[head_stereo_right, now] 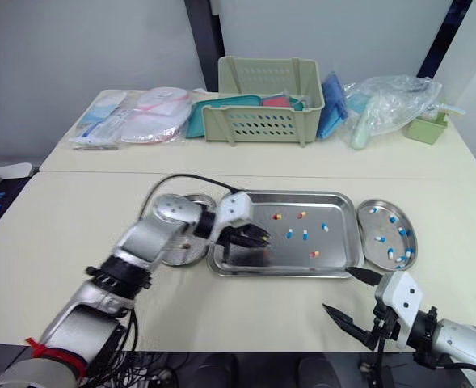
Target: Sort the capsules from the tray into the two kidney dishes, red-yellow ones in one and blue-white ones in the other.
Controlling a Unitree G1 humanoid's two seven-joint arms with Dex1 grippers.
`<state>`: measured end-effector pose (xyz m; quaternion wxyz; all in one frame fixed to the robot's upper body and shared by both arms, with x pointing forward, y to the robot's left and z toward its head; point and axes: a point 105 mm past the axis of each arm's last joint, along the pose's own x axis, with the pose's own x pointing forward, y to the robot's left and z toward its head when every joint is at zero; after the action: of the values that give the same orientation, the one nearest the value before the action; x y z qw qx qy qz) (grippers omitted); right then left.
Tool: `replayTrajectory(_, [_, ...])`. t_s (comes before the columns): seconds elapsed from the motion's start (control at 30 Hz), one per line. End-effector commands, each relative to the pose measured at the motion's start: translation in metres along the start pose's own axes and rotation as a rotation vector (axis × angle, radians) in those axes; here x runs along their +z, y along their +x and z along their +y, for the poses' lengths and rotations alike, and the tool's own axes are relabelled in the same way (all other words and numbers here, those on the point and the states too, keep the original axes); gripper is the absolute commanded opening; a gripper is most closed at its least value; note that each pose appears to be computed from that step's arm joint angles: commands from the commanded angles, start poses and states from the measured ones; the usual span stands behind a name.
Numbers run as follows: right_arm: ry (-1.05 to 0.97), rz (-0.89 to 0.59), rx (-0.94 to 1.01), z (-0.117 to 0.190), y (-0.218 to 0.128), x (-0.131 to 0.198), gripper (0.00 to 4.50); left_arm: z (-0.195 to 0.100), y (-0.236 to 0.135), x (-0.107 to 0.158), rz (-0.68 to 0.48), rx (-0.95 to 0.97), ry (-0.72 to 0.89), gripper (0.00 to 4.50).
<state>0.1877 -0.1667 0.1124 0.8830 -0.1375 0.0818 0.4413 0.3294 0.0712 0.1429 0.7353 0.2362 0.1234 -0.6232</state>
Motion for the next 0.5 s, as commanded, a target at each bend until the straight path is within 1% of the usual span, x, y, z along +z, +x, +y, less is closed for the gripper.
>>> replayTrajectory(0.03, [-0.066, -0.013, 0.083, 0.006, 0.004, 0.007, 4.50, 0.009, -0.049, 0.012, -0.002, 0.145, -0.051, 0.42])
replayTrajectory(0.17, [-0.092, -0.042, 0.171, 0.009, 0.020, 0.011, 4.50, 0.009, -0.092, -0.011, 0.085, 0.298, -0.158, 0.42])
replayTrajectory(0.27, [-0.101, -0.069, 0.211, 0.010, 0.031, 0.014, 4.50, 0.009, -0.110, -0.023, 0.106, 0.402, -0.230, 0.42])
replayTrajectory(0.5, [-0.109, -0.096, 0.241, 0.006, 0.043, 0.019, 4.50, 0.005, -0.117, -0.043, 0.137, 0.536, -0.348, 0.42])
